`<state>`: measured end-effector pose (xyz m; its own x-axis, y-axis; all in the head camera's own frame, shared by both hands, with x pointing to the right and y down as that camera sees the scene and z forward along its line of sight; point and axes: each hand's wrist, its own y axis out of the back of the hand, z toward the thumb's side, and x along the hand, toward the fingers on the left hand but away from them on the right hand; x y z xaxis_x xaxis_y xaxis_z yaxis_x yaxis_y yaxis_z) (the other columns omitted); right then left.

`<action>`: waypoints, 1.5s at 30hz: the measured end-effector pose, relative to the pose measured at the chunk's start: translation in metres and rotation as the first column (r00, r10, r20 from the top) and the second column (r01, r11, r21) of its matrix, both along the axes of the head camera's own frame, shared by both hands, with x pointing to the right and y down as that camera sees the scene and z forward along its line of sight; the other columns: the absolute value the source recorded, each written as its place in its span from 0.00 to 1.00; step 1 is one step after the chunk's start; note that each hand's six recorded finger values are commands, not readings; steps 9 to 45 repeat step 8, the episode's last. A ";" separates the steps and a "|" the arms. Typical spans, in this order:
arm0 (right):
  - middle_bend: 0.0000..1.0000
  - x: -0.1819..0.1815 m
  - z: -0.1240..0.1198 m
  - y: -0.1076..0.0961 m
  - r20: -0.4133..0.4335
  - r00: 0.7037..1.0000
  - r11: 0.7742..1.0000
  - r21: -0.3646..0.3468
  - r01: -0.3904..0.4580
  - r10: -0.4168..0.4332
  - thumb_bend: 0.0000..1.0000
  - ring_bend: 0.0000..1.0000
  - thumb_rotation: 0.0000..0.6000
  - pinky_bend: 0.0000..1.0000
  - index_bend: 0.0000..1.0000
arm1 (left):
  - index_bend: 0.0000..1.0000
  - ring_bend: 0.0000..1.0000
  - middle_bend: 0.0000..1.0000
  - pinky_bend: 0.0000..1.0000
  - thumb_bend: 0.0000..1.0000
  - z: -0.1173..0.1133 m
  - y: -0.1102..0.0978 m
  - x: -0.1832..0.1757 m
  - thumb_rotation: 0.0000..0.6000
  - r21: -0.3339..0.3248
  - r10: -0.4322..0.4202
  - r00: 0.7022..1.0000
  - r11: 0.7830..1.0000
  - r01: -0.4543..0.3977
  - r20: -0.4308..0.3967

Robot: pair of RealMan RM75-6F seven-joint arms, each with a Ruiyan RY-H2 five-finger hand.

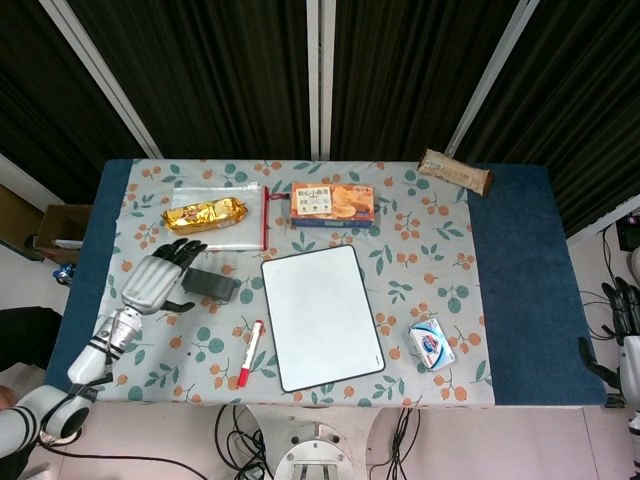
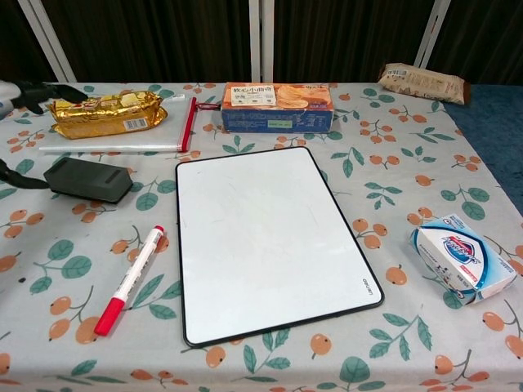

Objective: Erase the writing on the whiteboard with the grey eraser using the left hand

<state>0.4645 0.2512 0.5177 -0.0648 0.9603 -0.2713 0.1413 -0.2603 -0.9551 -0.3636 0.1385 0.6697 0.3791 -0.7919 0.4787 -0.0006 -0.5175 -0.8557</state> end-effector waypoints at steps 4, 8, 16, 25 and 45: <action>0.00 0.002 0.001 0.001 -0.025 1.000 1.000 0.003 0.014 -0.014 0.26 0.00 1.00 0.00 0.00 | 0.08 0.05 0.07 0.17 0.00 -0.040 0.004 -0.026 0.22 0.115 -0.074 0.997 0.991 0.073 0.006; 0.00 0.003 0.008 0.001 -0.062 0.998 1.000 -0.017 0.014 -0.015 0.26 0.00 1.00 0.00 0.00 | 0.08 0.05 0.07 0.17 0.00 -0.082 0.022 -0.071 0.18 0.202 -0.193 0.980 0.963 0.179 0.053; 0.00 0.003 0.008 0.001 -0.062 0.998 1.000 -0.017 0.014 -0.015 0.26 0.00 1.00 0.00 0.00 | 0.08 0.05 0.07 0.17 0.00 -0.082 0.022 -0.071 0.18 0.202 -0.193 0.980 0.963 0.179 0.053; 0.00 0.003 0.008 0.001 -0.062 0.998 1.000 -0.017 0.014 -0.015 0.26 0.00 1.00 0.00 0.00 | 0.08 0.05 0.07 0.17 0.00 -0.082 0.022 -0.071 0.18 0.202 -0.193 0.980 0.963 0.179 0.053; 0.00 0.003 0.008 0.001 -0.062 0.998 1.000 -0.017 0.014 -0.015 0.26 0.00 1.00 0.00 0.00 | 0.08 0.05 0.07 0.17 0.00 -0.082 0.022 -0.071 0.18 0.202 -0.193 0.980 0.963 0.179 0.053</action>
